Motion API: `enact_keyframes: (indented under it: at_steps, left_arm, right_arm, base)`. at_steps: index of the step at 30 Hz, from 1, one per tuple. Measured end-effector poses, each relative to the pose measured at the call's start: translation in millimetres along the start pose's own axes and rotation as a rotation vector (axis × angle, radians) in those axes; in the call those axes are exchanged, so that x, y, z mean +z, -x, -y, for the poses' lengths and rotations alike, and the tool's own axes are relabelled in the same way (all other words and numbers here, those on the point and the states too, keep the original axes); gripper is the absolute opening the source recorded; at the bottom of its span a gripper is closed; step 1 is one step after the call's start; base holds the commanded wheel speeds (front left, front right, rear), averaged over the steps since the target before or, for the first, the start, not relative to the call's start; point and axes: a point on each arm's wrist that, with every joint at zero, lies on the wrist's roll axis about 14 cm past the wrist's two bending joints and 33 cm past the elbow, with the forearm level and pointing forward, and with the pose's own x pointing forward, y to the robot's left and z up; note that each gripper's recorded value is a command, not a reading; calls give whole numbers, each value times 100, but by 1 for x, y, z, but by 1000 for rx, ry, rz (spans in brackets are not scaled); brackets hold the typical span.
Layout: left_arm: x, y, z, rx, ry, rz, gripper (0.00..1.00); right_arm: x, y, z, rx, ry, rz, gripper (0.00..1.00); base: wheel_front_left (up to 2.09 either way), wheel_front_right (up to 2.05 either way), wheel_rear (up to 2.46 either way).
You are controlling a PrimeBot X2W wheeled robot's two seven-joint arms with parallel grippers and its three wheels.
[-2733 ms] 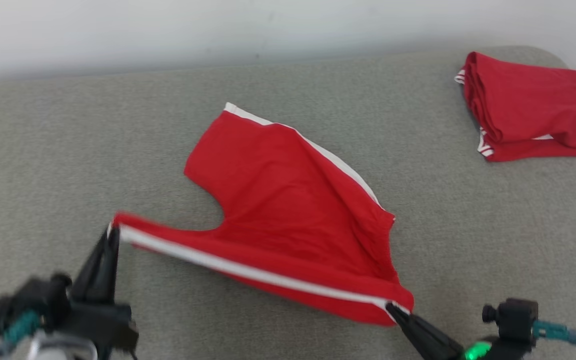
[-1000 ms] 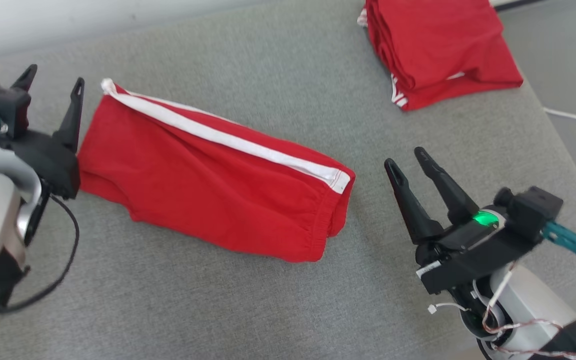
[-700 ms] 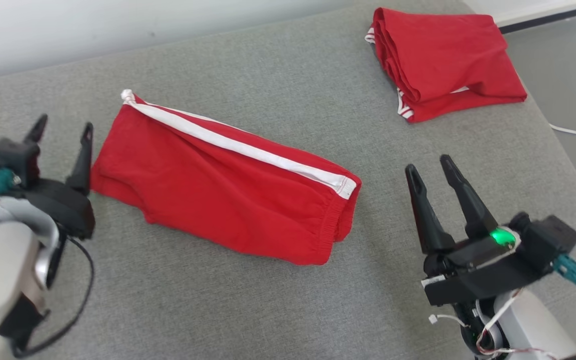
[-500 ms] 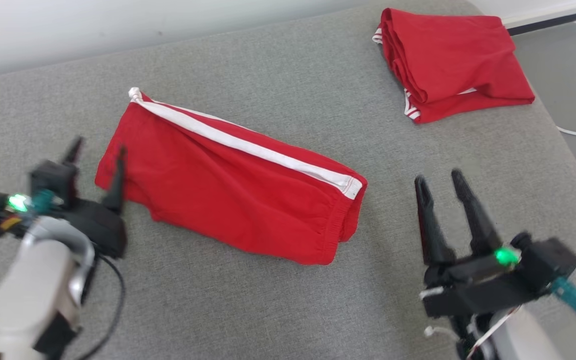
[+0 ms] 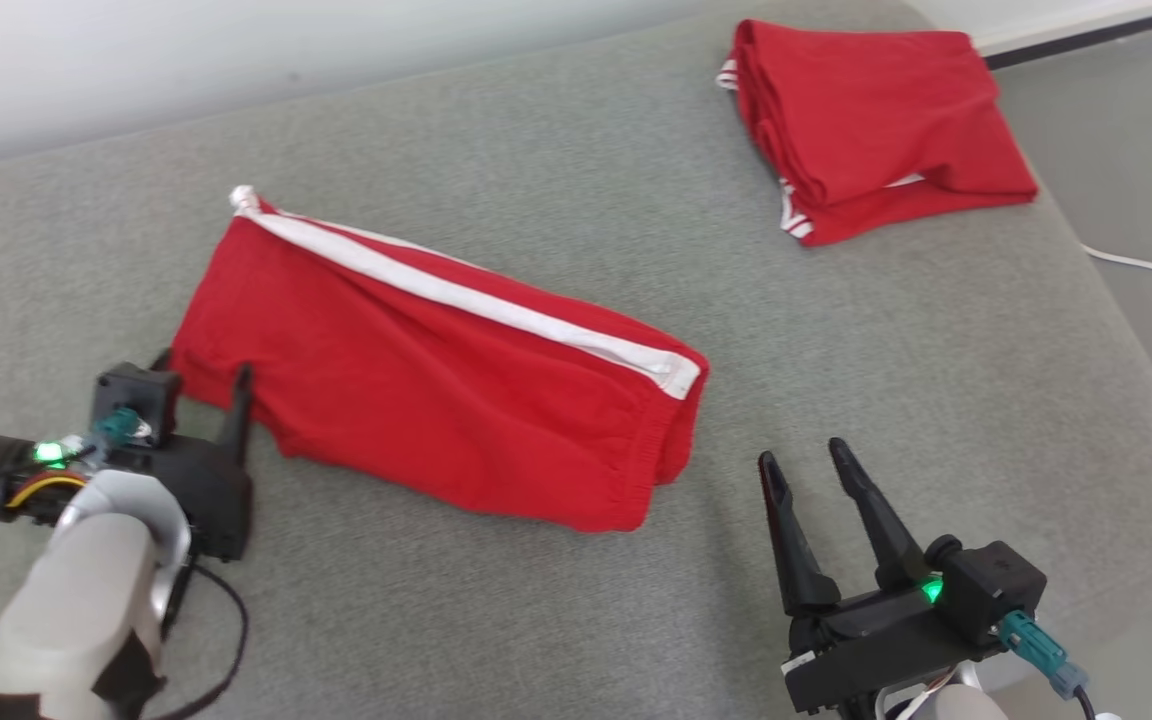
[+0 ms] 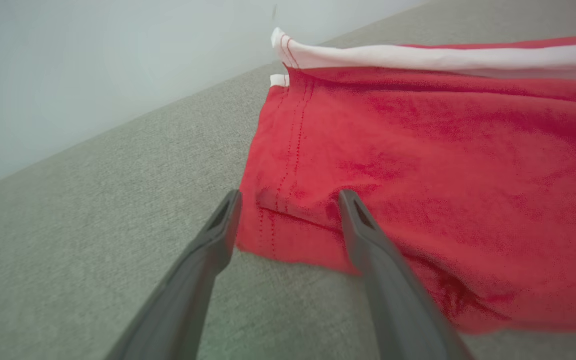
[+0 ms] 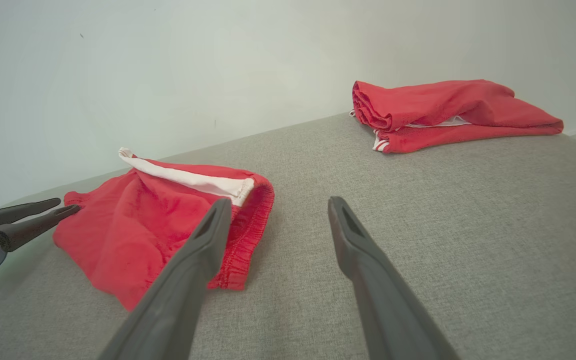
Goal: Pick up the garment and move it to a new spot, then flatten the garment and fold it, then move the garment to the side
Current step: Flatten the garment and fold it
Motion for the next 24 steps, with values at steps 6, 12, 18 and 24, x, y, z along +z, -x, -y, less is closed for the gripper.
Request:
enact_keyframes:
  at_steps: [6,12,18,24]
  left_arm:
    - [-5,-10,-5,11,-25,-48,100]
    - [-15,-14,-9,40,-35,-134,100]
    - [-15,-5,1,31,-24,-142,0]
    - [-10,16,5,52,24,-104,0]
  right_arm:
    - [-2,8,5,-27,-6,-9,100]
    - [-3,15,9,-43,-3,-16,100]
    - [-4,22,7,-38,-6,-17,100]
    - [-5,29,-6,0,-14,-18,100]
  base:
    - [0,0,0]
    - [0,0,0]
    - [0,0,0]
    - [0,0,0]
